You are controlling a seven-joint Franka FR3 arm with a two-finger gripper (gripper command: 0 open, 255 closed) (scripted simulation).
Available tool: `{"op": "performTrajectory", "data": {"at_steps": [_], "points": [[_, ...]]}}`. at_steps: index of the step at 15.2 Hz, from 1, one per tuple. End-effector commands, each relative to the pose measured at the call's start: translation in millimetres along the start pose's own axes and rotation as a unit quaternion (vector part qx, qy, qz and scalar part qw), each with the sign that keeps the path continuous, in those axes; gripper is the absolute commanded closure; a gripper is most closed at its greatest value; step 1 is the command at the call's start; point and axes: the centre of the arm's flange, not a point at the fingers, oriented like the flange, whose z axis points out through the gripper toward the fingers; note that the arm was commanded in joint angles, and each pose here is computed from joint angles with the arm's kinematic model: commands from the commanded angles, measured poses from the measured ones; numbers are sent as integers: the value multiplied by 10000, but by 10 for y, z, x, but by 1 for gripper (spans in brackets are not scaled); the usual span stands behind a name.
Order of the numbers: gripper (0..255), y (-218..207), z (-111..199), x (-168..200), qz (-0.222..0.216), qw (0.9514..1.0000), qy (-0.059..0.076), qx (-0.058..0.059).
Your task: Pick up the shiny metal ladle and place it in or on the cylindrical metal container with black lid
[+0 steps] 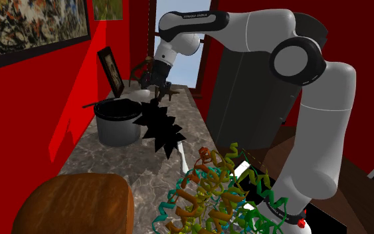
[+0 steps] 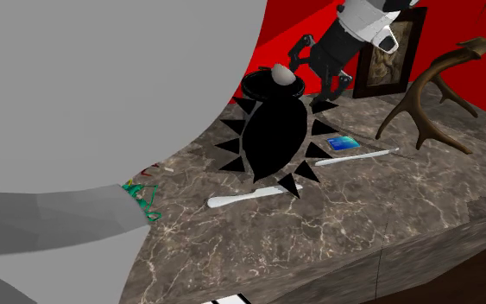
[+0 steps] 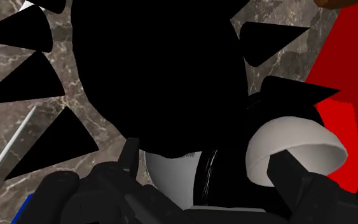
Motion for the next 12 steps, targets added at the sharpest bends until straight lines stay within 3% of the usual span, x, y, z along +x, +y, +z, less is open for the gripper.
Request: {"op": "performTrajectory", "data": {"at_steps": [1,4,12], "points": [[0,6,-133,-1,4,10000,1,-2],[0,6,-501,-1,4,10000,1,-2],[0,6,-501,-1,4,10000,1,-2]]}}
